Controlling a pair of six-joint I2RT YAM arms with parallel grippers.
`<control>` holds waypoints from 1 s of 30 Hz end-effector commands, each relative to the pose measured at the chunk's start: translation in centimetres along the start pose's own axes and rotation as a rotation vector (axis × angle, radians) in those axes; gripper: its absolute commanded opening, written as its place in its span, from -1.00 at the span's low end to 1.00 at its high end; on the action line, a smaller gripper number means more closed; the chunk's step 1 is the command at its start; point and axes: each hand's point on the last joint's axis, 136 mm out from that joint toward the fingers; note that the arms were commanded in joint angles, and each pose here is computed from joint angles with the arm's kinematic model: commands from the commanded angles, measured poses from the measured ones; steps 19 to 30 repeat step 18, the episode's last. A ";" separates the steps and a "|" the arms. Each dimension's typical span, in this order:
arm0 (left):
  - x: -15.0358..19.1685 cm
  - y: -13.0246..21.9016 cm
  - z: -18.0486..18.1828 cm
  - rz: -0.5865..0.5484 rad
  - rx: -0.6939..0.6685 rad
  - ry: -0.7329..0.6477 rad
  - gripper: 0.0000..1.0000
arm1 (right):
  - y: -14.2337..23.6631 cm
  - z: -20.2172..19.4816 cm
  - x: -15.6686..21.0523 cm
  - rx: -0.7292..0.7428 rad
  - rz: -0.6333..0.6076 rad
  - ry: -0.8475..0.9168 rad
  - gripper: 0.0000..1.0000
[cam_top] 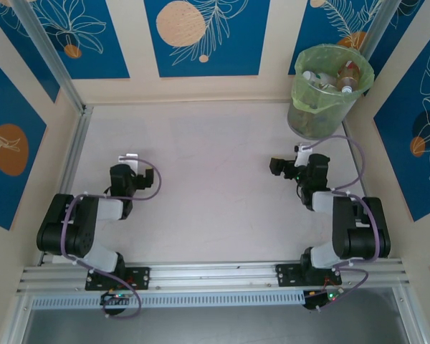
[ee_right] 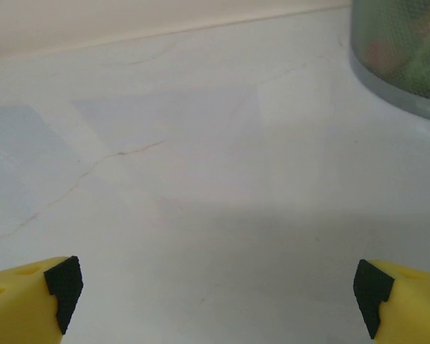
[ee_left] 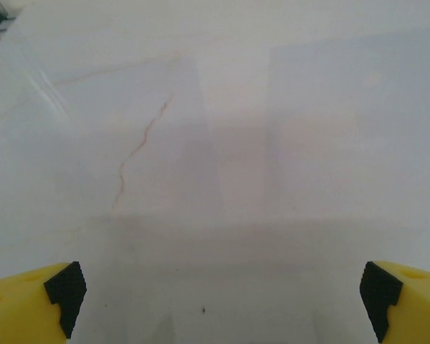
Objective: Put the plastic bottles in the bin
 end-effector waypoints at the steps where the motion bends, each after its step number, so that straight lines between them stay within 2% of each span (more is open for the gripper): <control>1: -1.9 0.2 1.7 -0.087 -0.068 0.027 0.99 | 0.5 1.1 0.3 -0.042 -0.102 0.130 0.99; 3: -2.0 0.2 1.7 -0.095 -0.070 0.025 0.99 | 0.6 0.7 0.2 -0.022 -0.111 0.113 0.98; 5: -2.1 0.2 1.7 -0.097 -0.070 0.026 0.99 | -0.6 -1.2 -0.5 0.089 -0.064 0.047 0.99; 12: -2.3 0.0 0.9 -0.094 -0.016 0.005 0.99 | -0.6 -1.2 -0.5 0.081 -0.063 0.042 0.98; 30: -2.3 0.1 0.9 -0.099 -0.016 0.004 0.99 | -0.6 -1.2 -0.5 0.082 -0.064 0.042 0.99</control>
Point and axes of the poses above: each hand's point on the last joint's axis, 136 mm out from that joint toward the fingers, its own y axis back along the fingers, its own z axis along the line the jaws close on, x = y × z, and after that the axes turned 13 degrees about -y, right-handed
